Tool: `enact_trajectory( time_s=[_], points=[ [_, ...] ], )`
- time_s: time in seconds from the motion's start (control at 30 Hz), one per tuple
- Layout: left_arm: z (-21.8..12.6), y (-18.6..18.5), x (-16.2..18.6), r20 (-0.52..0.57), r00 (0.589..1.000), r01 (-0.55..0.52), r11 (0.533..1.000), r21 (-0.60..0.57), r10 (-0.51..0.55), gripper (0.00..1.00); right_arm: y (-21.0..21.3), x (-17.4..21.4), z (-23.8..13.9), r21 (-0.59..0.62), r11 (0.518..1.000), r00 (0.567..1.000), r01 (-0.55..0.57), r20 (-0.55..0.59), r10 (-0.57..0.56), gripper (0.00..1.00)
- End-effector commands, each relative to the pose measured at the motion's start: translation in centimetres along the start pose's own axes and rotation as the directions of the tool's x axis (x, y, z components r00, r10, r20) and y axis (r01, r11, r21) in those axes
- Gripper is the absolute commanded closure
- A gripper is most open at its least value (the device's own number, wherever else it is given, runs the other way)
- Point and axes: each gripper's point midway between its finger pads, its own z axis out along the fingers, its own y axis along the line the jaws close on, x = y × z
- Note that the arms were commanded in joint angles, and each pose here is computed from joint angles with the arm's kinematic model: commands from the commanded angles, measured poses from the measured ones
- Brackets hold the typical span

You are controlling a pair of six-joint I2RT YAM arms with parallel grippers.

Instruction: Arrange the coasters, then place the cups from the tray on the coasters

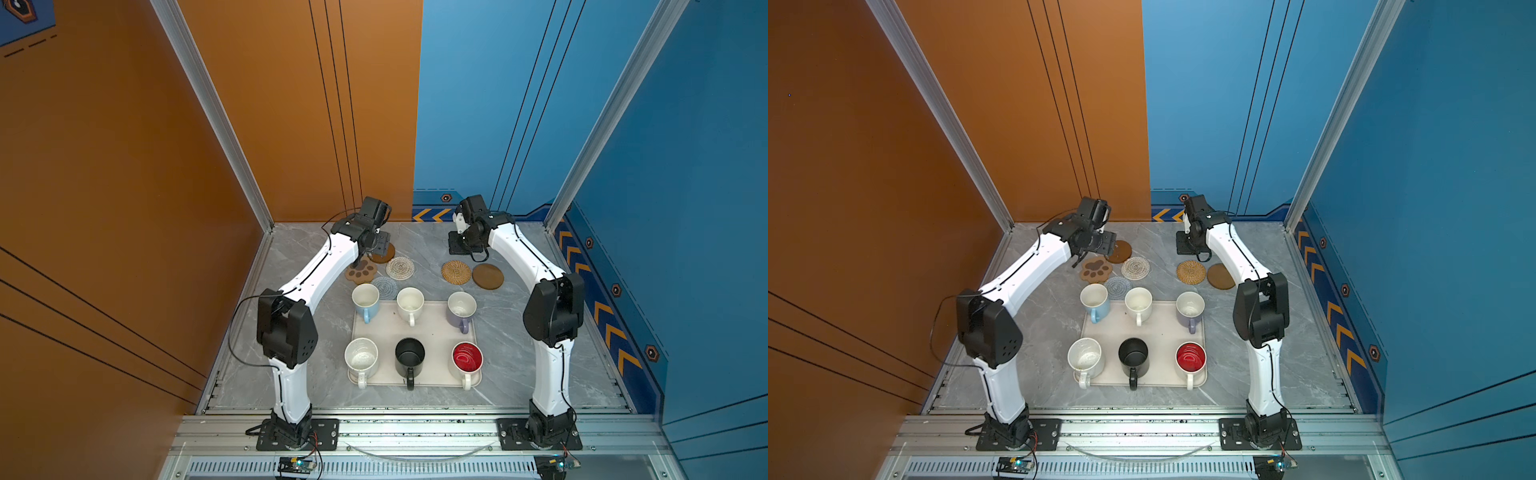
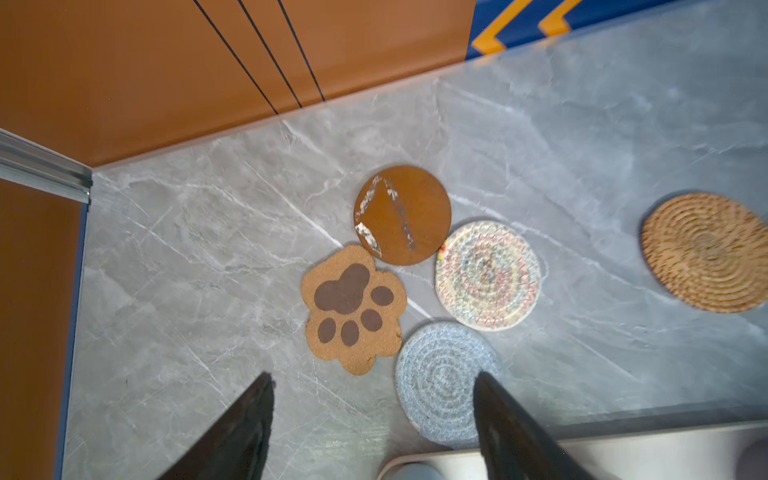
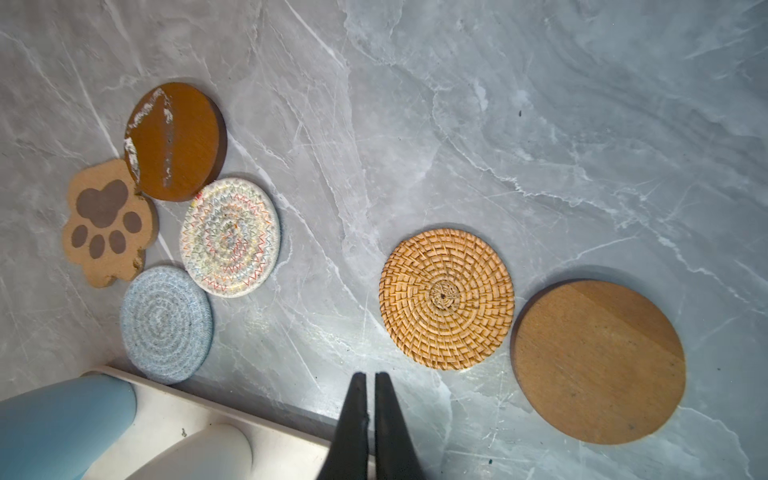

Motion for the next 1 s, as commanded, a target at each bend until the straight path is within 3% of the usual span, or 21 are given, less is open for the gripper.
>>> enact_trajectory(
  time_s=[0.0, 0.23, 0.53, 0.97],
  points=[
    [1.4, 0.1, 1.7, -0.124, 0.990, -0.071, 0.997, 0.018, 0.072, 0.22, -0.1, -0.4, -1.6, -0.019, 0.999, 0.996, -0.048, 0.076, 0.049, 0.93],
    [5.6, -1.9, 3.0, -0.219, 0.970, -0.091, 0.993, 0.079, 0.107, 0.22, 0.0, 1.4, -1.8, -0.072, 0.992, 0.991, -0.099, 0.088, 0.105, 0.93],
    [10.1, -2.8, 6.6, -0.344, 0.937, -0.008, 0.991, 0.136, 0.055, 0.28, -0.1, 3.2, -1.2, -0.091, 0.988, 0.990, -0.122, 0.067, 0.128, 0.93],
    [13.7, -0.8, 8.1, -0.383, 0.924, 0.008, 1.000, 0.018, -0.001, 0.28, -0.1, 4.1, -0.9, -0.107, 0.983, 0.985, -0.151, 0.069, 0.158, 0.93]
  ],
)
